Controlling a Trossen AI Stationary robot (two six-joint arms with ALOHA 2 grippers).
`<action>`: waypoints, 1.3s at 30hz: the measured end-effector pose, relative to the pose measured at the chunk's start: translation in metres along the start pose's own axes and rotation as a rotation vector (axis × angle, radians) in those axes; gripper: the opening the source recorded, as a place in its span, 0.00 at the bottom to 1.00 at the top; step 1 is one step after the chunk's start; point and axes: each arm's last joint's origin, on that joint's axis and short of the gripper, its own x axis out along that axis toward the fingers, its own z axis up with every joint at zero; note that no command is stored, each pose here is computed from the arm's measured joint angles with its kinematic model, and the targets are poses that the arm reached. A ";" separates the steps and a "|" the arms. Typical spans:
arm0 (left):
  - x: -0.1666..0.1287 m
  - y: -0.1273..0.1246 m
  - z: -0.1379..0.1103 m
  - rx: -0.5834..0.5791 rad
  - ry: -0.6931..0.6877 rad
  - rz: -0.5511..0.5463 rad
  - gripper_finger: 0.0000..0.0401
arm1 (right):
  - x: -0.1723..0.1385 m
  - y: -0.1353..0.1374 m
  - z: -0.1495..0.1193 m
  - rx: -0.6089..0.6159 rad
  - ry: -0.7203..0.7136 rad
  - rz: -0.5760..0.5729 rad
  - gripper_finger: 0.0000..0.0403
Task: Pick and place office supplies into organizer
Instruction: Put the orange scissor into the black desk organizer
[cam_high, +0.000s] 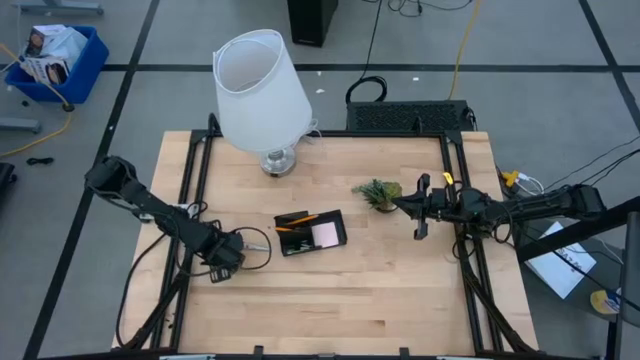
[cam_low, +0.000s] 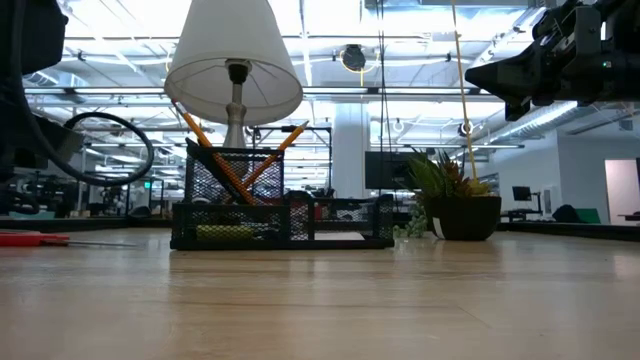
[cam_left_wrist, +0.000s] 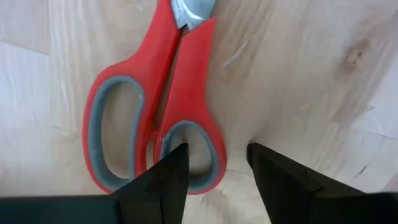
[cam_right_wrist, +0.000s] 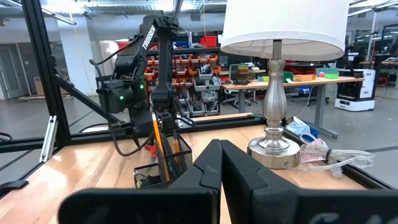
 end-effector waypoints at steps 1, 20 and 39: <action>0.000 0.000 0.000 0.001 -0.002 -0.004 0.43 | 0.000 0.000 0.000 0.000 0.000 0.000 0.00; 0.000 -0.009 -0.008 -0.100 -0.001 -0.016 0.10 | 0.000 0.000 0.000 0.000 0.000 0.000 0.00; -0.059 -0.051 -0.014 -0.034 -0.099 -0.015 0.04 | 0.000 0.000 0.000 0.000 0.000 0.000 0.00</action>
